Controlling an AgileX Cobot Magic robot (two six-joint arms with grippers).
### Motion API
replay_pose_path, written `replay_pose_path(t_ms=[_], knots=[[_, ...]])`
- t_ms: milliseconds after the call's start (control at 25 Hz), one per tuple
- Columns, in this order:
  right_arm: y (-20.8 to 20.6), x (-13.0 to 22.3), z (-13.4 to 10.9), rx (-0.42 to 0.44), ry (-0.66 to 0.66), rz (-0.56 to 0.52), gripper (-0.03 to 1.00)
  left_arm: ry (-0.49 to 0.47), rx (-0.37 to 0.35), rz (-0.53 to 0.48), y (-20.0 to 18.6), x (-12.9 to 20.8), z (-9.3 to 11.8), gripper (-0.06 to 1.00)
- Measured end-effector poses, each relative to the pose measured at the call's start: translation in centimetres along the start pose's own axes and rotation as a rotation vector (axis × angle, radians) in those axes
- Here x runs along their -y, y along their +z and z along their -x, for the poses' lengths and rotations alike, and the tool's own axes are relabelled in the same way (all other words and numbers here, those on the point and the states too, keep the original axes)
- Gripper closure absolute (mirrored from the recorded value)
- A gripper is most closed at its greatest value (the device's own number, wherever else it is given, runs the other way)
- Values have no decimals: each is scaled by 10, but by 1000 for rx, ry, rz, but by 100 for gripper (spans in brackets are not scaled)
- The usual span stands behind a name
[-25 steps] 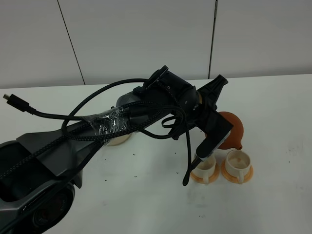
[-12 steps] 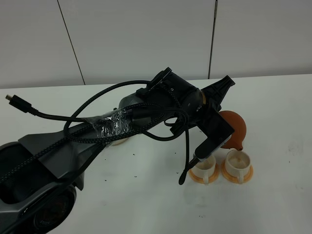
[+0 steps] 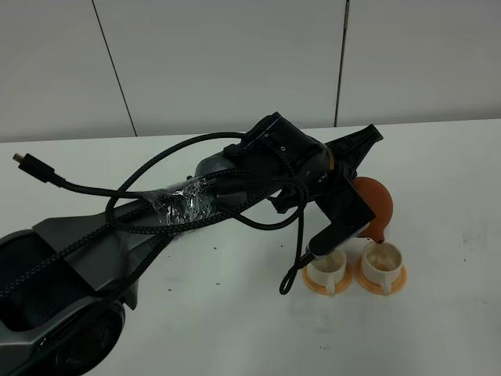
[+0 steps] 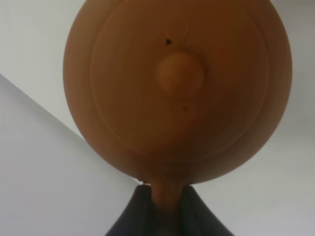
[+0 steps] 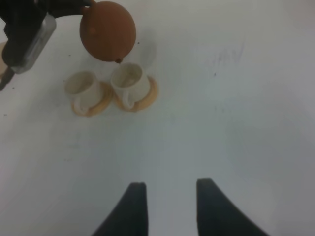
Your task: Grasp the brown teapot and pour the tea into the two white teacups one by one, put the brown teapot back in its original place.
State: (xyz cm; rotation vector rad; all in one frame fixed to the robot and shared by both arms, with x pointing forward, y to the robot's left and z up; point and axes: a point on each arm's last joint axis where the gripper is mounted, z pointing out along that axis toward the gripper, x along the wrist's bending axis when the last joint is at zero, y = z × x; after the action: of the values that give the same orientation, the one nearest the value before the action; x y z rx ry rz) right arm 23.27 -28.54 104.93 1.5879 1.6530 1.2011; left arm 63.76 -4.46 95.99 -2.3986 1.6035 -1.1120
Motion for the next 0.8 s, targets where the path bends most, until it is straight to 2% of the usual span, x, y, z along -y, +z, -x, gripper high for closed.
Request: replay_pose_path(t_ms=[800], knots=[[0,0,0,0,0,0,73,71,-12,-26,-1,-2,-3,77]])
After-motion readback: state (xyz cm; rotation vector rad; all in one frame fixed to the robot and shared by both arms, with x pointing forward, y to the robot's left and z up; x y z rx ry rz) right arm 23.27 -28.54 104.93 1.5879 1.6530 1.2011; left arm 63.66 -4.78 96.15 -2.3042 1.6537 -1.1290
